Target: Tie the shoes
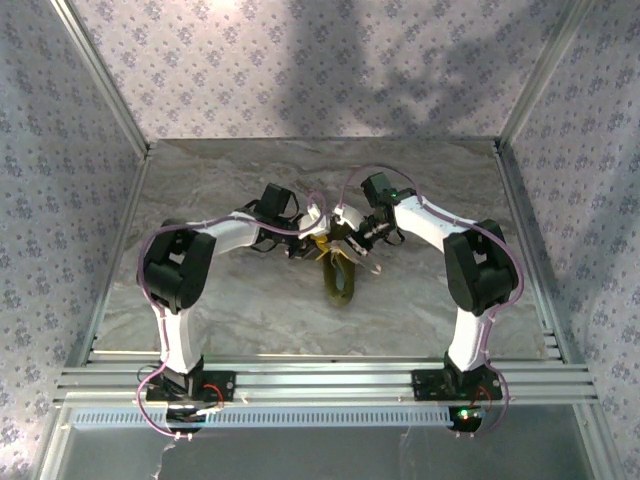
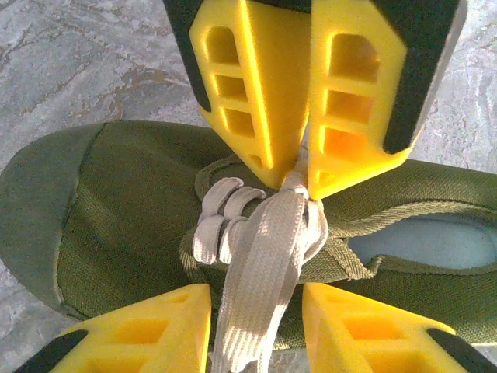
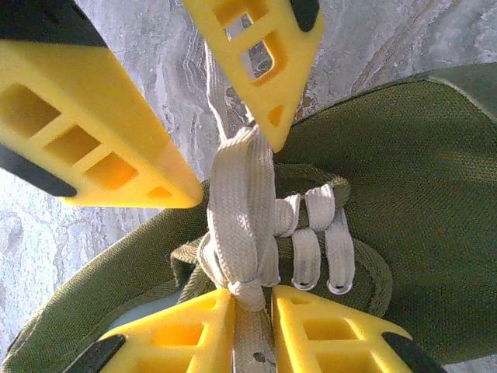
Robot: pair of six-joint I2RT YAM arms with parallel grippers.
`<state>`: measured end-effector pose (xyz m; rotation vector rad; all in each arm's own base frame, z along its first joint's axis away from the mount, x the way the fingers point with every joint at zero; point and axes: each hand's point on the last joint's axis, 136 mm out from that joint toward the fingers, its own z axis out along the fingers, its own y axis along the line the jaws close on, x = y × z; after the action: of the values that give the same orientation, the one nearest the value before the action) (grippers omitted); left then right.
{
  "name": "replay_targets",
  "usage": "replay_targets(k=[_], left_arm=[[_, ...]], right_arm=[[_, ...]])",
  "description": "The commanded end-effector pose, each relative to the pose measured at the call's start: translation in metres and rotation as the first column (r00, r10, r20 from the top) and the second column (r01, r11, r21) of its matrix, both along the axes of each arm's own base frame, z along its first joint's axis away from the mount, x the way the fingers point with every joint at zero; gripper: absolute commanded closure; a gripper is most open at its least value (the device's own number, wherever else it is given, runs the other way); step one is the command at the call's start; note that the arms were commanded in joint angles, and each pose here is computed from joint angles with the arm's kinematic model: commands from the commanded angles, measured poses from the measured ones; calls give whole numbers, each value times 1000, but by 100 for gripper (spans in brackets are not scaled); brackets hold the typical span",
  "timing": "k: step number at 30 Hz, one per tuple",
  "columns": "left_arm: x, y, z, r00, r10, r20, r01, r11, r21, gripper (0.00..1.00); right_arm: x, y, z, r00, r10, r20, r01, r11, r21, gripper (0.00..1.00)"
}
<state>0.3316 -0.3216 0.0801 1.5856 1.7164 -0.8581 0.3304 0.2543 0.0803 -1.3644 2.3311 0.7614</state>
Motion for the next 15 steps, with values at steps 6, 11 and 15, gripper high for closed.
replay_targets(k=[6, 11, 15], left_arm=[[-6, -3, 8, 999, -32, 5, 32, 999, -23, 96], [-4, -1, 19, 999, -23, 34, 24, 999, -27, 100], [-5, 2, 32, 998, -19, 65, 21, 999, -27, 100]], right_arm=[[2, 0, 1, 1000, -2, -29, 2, 1000, 5, 80], [3, -2, -1, 999, -8, -37, 8, 1000, -5, 80], [6, -2, -2, 999, -19, -45, 18, 1000, -9, 81]])
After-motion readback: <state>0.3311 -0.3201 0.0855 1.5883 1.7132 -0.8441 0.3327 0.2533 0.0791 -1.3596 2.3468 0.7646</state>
